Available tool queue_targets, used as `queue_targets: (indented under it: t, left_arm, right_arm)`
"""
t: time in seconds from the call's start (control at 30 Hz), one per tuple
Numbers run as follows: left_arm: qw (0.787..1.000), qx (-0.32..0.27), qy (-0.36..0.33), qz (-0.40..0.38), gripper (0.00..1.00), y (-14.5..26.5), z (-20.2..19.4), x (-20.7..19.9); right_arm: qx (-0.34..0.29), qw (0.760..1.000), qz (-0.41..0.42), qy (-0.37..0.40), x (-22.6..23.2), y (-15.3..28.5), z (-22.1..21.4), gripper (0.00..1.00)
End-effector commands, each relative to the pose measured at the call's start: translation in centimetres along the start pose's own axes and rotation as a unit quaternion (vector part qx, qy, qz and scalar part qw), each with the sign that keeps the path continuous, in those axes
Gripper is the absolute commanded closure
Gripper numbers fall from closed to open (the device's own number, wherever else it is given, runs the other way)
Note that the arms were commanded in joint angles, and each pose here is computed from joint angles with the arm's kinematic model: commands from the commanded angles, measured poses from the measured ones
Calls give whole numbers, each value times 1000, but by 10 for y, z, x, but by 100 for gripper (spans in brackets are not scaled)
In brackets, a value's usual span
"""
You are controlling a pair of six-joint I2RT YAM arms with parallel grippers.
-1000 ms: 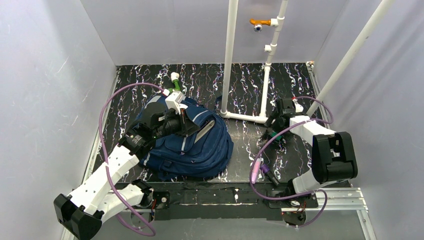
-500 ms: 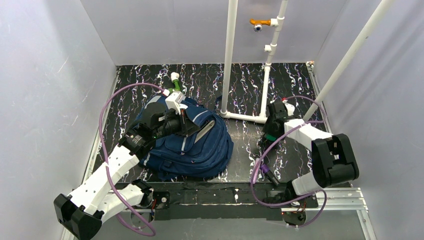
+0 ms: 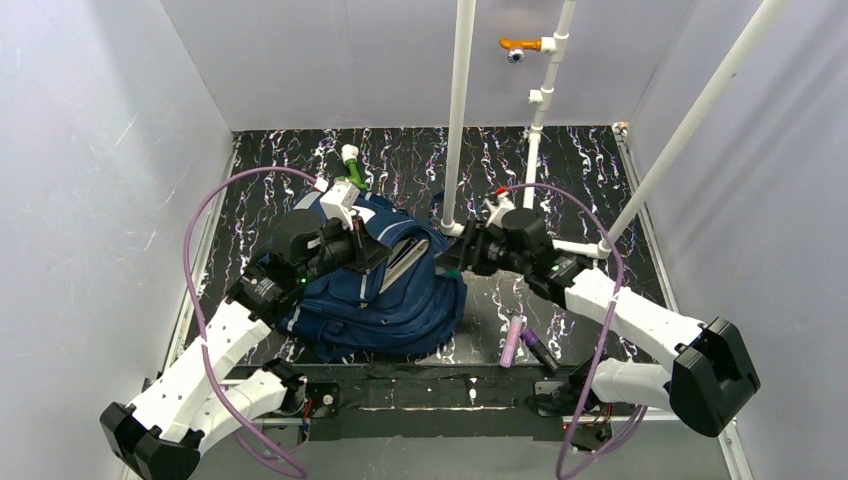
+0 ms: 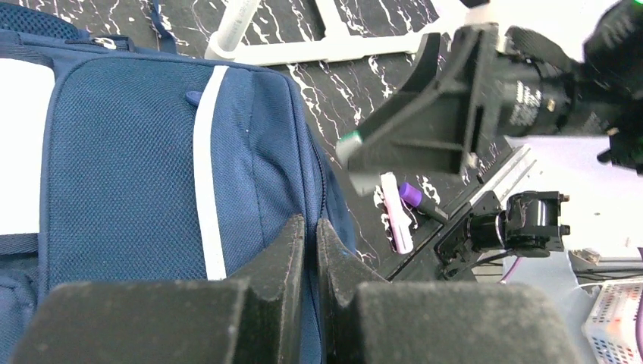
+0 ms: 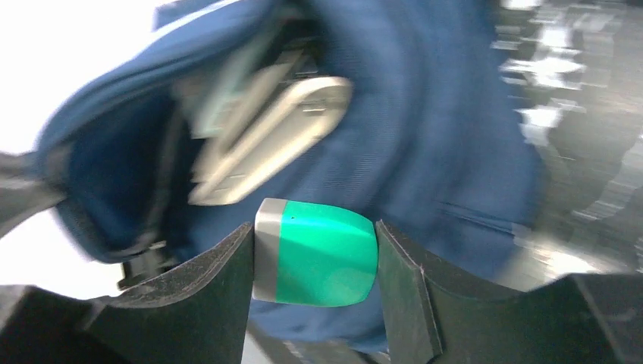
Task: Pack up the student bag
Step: Place the stationery in the student bag.
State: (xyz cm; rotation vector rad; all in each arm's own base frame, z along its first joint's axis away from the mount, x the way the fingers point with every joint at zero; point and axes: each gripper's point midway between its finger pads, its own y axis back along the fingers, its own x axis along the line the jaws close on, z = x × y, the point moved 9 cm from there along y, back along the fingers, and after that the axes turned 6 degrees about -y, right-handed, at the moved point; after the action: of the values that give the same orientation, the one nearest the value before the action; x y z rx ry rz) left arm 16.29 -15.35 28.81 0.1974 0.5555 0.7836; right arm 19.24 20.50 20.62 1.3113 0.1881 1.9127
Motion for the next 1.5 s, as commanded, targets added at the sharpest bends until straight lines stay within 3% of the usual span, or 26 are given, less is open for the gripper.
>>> queue_targets:
  t: [0.0,0.27,0.4,0.6,0.77,0.9,1.03,1.17,1.33,1.47]
  left_arm:
    - [993,-104,-36,-37,100,19,30,-17]
    - [985,-158,-51,-54,100,36,42,-25]
    - [984,-162,-49,-52,100,41,42,-26]
    - [987,-148,-40,-51,100,42,37,-25]
    - [988,-142,-39,-42,100,42,37,-24]
    - [989,-136,-41,-38,100,40,36,-23]
    - [990,-130,-39,-42,100,38,34,-23]
    - [991,-121,-36,-46,100,35,34,-23]
    - [995,-77,-11,-70,100,24,29,-26]
    - [995,-49,5,-86,100,17,26,-28]
  right_arm:
    - [-21,978,209,-10,88,0,-6,59]
    - [-47,965,250,65,136,-55,-50,51]
    - [-83,944,275,161,144,-74,-63,41]
    - [-119,915,298,245,145,-82,-68,3]
    - [-87,927,257,260,139,-78,-68,2]
    - [-95,935,203,274,136,-55,-56,2]
    - [-61,946,169,271,128,-33,-56,2]
    - [-61,953,166,247,103,-22,-67,11]
    - [-54,941,185,278,91,-53,-81,81]
    - [-36,930,222,289,97,-77,-90,83]
